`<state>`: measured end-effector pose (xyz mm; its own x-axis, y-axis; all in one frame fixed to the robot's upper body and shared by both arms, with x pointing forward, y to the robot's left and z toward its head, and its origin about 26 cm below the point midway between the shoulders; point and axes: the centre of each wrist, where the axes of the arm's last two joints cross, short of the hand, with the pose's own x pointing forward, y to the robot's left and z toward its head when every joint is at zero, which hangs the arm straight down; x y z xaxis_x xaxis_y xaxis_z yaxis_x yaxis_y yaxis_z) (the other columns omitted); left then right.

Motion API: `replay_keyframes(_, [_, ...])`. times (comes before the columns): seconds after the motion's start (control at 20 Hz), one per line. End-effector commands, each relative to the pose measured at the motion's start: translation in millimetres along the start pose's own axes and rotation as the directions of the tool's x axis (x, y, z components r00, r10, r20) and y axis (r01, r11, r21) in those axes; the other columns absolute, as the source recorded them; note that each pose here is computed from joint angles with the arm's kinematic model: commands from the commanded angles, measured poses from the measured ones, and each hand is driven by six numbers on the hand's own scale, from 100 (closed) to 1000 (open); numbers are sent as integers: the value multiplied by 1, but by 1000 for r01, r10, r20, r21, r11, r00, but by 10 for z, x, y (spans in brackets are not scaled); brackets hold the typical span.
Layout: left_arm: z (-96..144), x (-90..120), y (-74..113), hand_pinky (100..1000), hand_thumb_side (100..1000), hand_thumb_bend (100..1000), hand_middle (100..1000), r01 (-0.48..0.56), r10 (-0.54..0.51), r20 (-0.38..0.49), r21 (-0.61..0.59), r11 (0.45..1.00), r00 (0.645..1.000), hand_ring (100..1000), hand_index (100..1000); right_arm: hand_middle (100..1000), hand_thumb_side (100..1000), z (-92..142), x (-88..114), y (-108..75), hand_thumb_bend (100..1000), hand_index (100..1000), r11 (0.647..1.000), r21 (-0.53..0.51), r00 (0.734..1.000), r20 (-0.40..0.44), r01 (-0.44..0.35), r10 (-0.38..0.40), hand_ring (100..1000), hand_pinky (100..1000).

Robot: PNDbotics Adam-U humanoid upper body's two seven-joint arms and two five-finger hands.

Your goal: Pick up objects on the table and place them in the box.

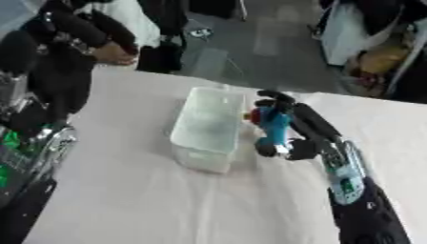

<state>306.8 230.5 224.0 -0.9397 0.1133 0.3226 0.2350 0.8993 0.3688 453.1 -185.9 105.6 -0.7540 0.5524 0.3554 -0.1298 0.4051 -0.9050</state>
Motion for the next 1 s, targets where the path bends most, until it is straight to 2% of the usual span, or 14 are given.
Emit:
replay_keyframes(0.05, [-48,43,28,527,910,265,794,9,-9,21,-11,1000,1000,579,657,953,1000,-53,-47,-88,966,893,999,-14,999,-17,-41,41,611,856])
replay_keyframes(0.7, [-55,42,25,525,912,263,794,8,-8,22,-14,1000,1000,577,656,947,1000,-37,-228,-10,972,883,999,-13,995,-82,-52,50,590,835])
replay_keyframes(1.0, [-48,42,29,525,912,263,796,10,-9,18,-17,1000,1000,576,656,943,1000,-56,-183,-122,968,866,995,-93,998,-54,-32,28,580,817])
